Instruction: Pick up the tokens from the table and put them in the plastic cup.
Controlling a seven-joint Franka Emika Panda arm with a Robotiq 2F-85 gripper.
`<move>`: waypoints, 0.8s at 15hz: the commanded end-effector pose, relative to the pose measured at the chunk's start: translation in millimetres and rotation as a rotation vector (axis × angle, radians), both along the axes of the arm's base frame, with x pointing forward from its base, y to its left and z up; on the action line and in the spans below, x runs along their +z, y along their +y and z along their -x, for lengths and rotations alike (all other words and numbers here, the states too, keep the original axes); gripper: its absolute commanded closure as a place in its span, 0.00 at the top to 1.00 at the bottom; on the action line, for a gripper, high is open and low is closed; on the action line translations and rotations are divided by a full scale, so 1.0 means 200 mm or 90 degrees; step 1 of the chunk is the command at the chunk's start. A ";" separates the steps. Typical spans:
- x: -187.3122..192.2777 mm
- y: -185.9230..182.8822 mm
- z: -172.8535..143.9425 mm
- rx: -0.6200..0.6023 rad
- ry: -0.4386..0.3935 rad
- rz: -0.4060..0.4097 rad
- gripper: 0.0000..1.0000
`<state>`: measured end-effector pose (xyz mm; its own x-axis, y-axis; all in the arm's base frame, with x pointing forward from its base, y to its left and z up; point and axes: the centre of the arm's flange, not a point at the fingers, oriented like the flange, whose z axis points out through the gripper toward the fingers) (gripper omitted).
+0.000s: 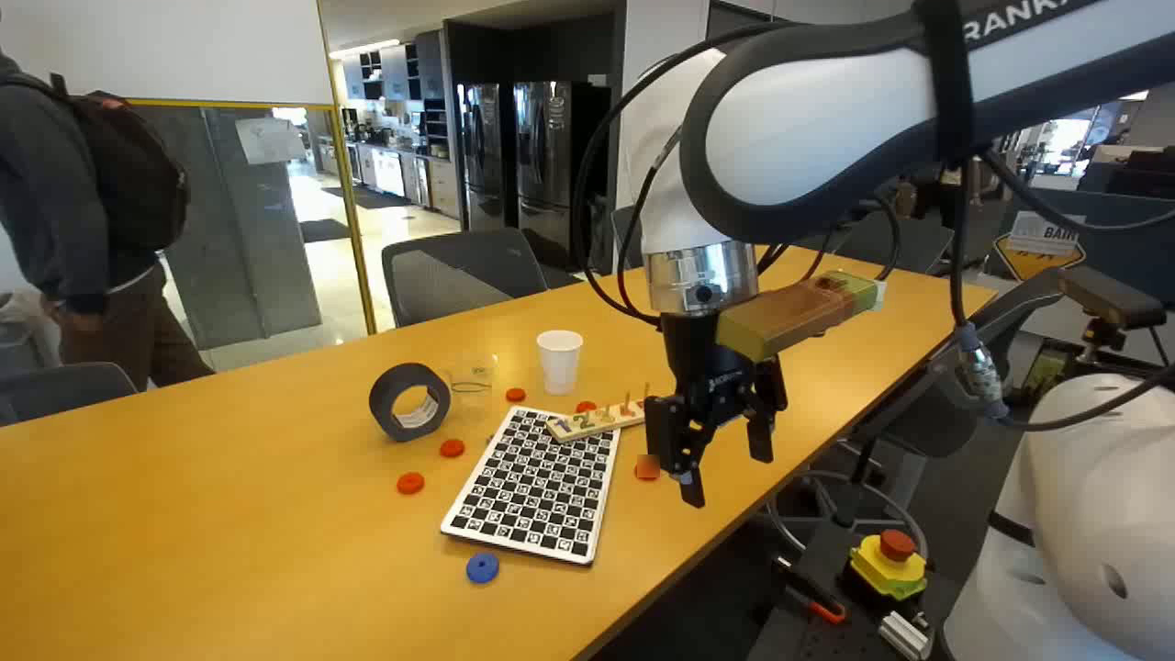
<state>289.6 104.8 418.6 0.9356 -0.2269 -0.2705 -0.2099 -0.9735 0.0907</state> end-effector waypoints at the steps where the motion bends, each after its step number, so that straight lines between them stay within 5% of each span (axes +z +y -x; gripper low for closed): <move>1: 0.01 0.00 0.00 0.000 -0.003 -0.001 1.00; 7: 0.03 0.01 -0.01 0.001 -0.009 -0.002 1.00; 12: -0.16 -0.13 -0.03 -0.017 -0.076 0.026 1.00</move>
